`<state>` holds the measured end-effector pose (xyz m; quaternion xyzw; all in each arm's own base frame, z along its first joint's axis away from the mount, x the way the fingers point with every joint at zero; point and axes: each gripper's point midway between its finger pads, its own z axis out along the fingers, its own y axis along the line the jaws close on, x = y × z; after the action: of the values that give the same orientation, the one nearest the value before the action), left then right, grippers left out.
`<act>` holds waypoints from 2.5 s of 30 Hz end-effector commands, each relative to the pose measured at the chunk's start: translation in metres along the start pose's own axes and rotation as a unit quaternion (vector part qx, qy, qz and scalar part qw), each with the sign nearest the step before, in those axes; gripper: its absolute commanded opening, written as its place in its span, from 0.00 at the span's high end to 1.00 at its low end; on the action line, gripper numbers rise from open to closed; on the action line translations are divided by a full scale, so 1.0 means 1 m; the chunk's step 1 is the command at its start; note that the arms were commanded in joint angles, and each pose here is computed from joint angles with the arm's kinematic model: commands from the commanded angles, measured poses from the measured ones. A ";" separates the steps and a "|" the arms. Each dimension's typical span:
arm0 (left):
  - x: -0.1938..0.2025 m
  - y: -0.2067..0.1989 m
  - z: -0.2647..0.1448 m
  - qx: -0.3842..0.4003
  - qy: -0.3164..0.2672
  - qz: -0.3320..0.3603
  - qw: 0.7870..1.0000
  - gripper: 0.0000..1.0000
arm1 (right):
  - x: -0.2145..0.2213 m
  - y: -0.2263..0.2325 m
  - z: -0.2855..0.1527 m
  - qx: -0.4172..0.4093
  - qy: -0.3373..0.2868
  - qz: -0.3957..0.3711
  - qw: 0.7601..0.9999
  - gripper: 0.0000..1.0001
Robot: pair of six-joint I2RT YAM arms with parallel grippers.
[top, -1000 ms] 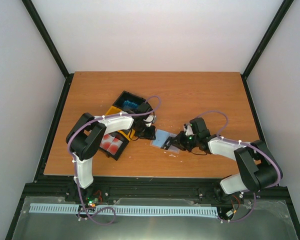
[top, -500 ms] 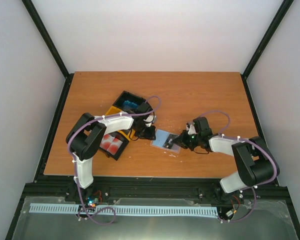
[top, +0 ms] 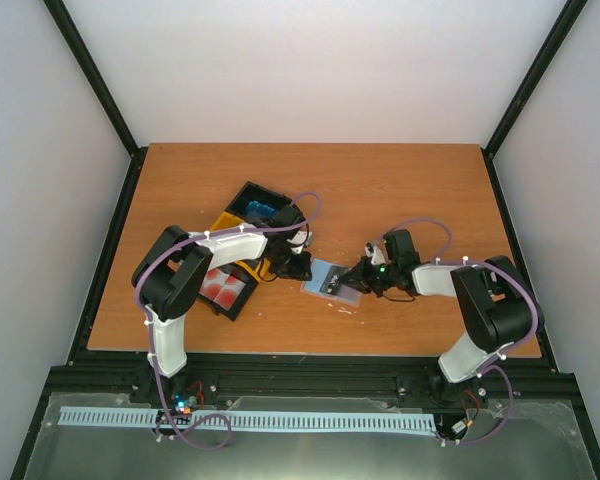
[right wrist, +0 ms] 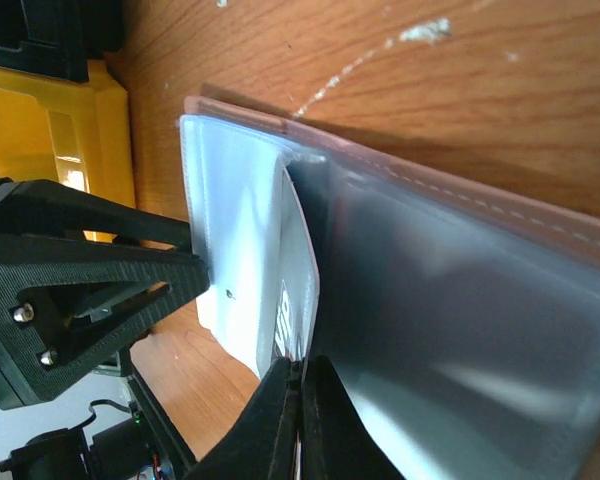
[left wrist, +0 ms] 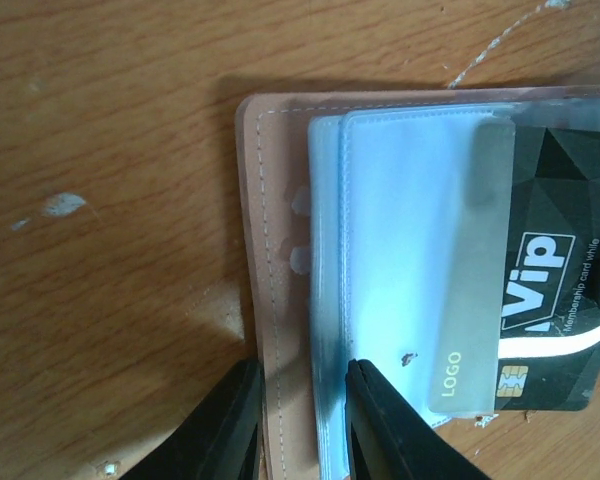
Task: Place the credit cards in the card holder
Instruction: Insert the credit card into the card holder, then adjust the storage box at the center of the board.
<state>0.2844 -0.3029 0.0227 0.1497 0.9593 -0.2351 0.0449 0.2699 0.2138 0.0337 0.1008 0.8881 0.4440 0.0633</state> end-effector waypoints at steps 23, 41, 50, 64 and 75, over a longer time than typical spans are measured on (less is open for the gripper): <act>0.015 0.003 0.009 -0.010 0.029 0.011 0.999 0.75 | -0.006 0.009 0.037 0.001 0.027 -0.014 1.000 0.96; 0.011 0.006 0.010 -0.020 0.025 0.020 0.999 0.74 | -0.010 0.001 0.021 0.101 0.006 -0.027 0.994 0.69; 0.009 0.007 0.010 -0.026 0.022 0.025 0.999 0.74 | -0.014 0.019 0.031 0.102 0.018 -0.053 0.993 0.70; -0.043 -0.011 -0.070 -0.082 -0.101 0.051 0.990 0.48 | -0.036 0.043 -0.050 0.203 -0.101 -0.124 0.966 0.50; -0.041 -0.001 -0.058 -0.104 -0.066 0.080 0.989 0.46 | -0.042 0.048 -0.054 0.202 -0.116 -0.124 0.965 0.48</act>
<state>0.3241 -0.2910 0.0923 0.1806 0.9556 -0.1677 0.1612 0.3005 0.1916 0.1026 0.0518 0.9500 0.2410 0.1916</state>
